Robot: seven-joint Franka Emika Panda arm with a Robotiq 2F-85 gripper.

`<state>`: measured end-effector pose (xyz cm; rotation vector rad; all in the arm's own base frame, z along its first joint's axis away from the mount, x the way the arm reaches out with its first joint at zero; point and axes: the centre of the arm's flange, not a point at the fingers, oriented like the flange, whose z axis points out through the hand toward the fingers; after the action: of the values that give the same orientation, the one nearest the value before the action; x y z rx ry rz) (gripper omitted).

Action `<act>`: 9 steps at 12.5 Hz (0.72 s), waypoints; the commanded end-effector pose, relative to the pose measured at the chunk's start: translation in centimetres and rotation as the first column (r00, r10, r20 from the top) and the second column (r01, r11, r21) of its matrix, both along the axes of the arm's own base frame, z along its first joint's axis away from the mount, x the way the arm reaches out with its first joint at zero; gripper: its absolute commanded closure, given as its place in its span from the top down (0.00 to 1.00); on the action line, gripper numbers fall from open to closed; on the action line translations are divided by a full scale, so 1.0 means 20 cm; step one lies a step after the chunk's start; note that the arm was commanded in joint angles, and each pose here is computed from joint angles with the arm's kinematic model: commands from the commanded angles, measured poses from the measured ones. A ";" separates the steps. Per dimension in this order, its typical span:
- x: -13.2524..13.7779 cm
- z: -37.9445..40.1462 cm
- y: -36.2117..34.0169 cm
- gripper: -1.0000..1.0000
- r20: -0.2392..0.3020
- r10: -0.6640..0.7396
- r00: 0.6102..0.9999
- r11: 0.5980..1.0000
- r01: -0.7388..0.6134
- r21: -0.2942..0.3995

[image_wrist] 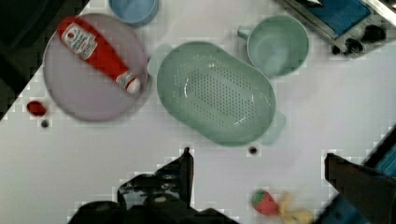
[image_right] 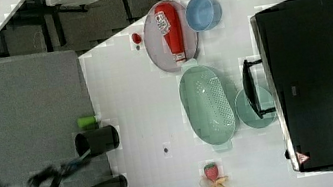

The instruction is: Drag strainer right to left.

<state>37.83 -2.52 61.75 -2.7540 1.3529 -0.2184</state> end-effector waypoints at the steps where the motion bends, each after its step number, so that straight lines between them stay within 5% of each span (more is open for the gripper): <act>1: 0.22 -0.83 0.05 1.00 -0.235 -0.084 0.968 0.996 0.081 -0.022; 5: 0.34 -1.30 0.10 1.00 -0.164 -0.292 0.942 0.956 0.291 -0.025; 9: 0.44 -1.72 0.13 1.00 -0.173 -0.504 0.846 0.862 0.505 -0.039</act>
<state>45.86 0.58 24.19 -2.5907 1.9380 0.1184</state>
